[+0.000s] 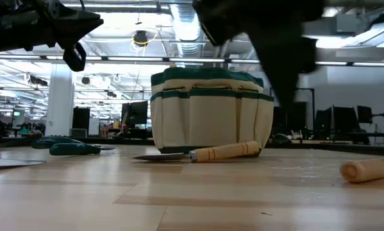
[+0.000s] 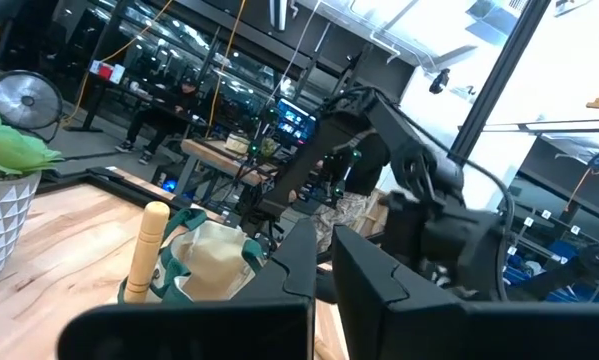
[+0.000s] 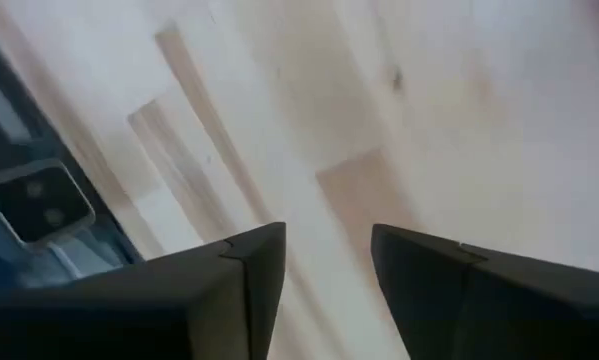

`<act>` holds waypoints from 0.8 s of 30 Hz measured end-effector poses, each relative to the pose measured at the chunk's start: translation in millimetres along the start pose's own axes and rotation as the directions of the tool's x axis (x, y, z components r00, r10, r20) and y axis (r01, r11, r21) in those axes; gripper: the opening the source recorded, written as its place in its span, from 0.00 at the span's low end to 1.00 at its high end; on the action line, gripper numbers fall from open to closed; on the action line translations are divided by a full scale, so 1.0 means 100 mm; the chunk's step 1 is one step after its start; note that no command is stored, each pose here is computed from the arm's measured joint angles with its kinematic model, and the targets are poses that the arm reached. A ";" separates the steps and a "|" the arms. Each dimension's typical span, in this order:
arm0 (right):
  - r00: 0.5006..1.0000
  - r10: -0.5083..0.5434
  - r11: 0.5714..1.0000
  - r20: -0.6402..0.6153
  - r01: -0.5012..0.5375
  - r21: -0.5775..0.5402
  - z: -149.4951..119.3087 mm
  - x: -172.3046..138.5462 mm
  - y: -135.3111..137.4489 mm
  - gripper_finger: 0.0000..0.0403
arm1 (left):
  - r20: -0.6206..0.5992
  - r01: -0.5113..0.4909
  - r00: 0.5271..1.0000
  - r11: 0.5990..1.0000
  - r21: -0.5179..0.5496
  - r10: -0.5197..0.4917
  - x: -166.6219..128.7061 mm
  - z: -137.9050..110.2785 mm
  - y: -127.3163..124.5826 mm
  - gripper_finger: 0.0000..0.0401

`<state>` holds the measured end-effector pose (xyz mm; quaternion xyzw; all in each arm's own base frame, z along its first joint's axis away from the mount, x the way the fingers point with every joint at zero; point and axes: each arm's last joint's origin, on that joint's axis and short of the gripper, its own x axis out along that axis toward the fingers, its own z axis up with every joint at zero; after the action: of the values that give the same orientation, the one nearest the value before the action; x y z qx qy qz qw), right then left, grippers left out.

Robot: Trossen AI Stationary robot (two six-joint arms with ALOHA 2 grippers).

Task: Pick & Place Garden tools in Gardening bag
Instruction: Put the right trowel into the gardening bag

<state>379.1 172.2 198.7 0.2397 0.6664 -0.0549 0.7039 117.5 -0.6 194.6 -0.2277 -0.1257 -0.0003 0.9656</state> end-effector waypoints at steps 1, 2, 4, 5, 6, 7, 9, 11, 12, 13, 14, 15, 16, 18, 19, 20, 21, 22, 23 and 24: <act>1.000 -0.015 0.997 0.004 0.015 -0.074 0.02 -0.03 -0.02 0.36 | 0.000 0.000 1.000 1.000 0.000 0.000 0.00 0.00 0.00 0.02; 0.999 -0.036 0.989 -0.003 0.035 -0.144 0.02 -0.04 -0.04 0.36 | 0.000 0.000 1.000 1.000 0.000 0.000 0.00 0.00 0.00 0.02; 0.994 -0.095 0.956 -0.049 0.078 -0.284 -0.04 -0.04 -0.09 0.36 | 0.000 0.000 1.000 1.000 0.000 0.000 0.00 0.00 0.00 0.02; 0.989 -0.125 0.931 -0.078 0.090 -0.354 -0.09 -0.04 -0.10 0.36 | 0.000 0.000 1.000 1.000 0.000 0.000 0.00 0.00 0.00 0.02; 0.982 -0.153 0.903 -0.107 0.095 -0.419 -0.14 -0.04 -0.11 0.36 | 0.000 0.000 1.000 1.000 0.000 0.000 0.00 0.00 0.00 0.02; 0.977 -0.173 0.873 -0.128 0.092 -0.480 -0.18 -0.04 -0.11 0.36 | 0.000 0.000 1.000 1.000 0.000 0.000 0.00 0.00 0.00 0.02; 0.971 -0.171 0.822 -0.169 0.046 -0.567 -0.24 0.00 -0.10 0.37 | 0.000 0.000 1.000 1.000 0.000 0.000 0.00 0.00 0.00 0.02; 0.964 -0.160 0.784 -0.211 -0.006 -0.620 -0.29 0.04 -0.11 0.38 | 0.000 0.000 1.000 1.000 0.000 0.000 0.00 0.00 0.00 0.02; 0.962 -0.160 0.770 -0.220 -0.018 -0.638 -0.30 0.06 -0.11 0.39 | 0.000 0.000 1.000 1.000 0.000 0.000 0.00 0.00 0.00 0.02; 0.962 -0.160 0.757 -0.221 -0.024 -0.653 -0.31 0.08 -0.12 0.39 | 0.000 0.000 1.000 1.000 0.000 0.000 0.00 0.00 0.00 0.02; 0.964 -0.154 0.746 -0.217 -0.030 -0.666 -0.31 0.11 -0.13 0.40 | 0.000 0.000 1.000 1.000 0.000 0.000 0.00 0.00 0.00 0.02; 0.967 -0.146 0.738 -0.209 -0.034 -0.674 -0.31 0.15 -0.14 0.40 | 0.000 0.000 1.000 1.000 0.000 0.000 0.00 0.00 0.00 0.02; 0.969 -0.141 0.734 -0.204 -0.036 -0.678 -0.31 0.19 -0.15 0.40 | 0.000 0.000 1.000 1.000 0.000 0.000 0.00 0.00 0.00 0.02; 0.969 -0.143 0.727 -0.201 -0.034 -0.685 -0.31 0.24 -0.18 0.41 | 0.000 0.000 1.000 1.000 0.000 0.000 0.00 0.00 0.00 0.02; 0.970 -0.145 0.725 -0.195 -0.030 -0.688 -0.31 0.26 -0.20 0.41 | 0.000 0.000 1.000 1.000 0.000 0.000 0.00 0.00 0.00 0.02; 0.972 -0.144 0.724 -0.187 -0.026 -0.689 -0.30 0.29 -0.21 0.41 | 0.000 0.000 1.000 1.000 0.000 0.000 0.00 0.00 0.00 0.02; 0.973 -0.139 0.726 -0.184 -0.026 -0.688 -0.29 0.32 -0.23 0.41 | 0.000 0.000 1.000 1.000 0.000 0.000 0.00 0.00 0.00 0.02; 0.973 -0.138 0.726 -0.183 -0.026 -0.687 -0.30 0.35 -0.25 0.41 | 0.000 0.000 1.000 1.000 0.000 0.000 0.00 0.00 0.00 0.02; 0.973 -0.139 0.726 -0.184 -0.026 -0.687 -0.30 0.37 -0.27 0.41 | 0.000 0.000 1.000 1.000 0.000 0.000 0.00 0.00 0.00 0.02; 0.973 -0.143 0.724 -0.183 -0.023 -0.689 -0.32 0.39 -0.27 0.41 | 0.000 0.000 1.000 1.000 0.000 0.000 0.00 0.00 0.00 0.02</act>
<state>343.3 170.9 153.7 -0.0550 0.7212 0.2002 0.6609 117.5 -0.6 194.6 -0.2277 -0.1257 -0.0004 0.9656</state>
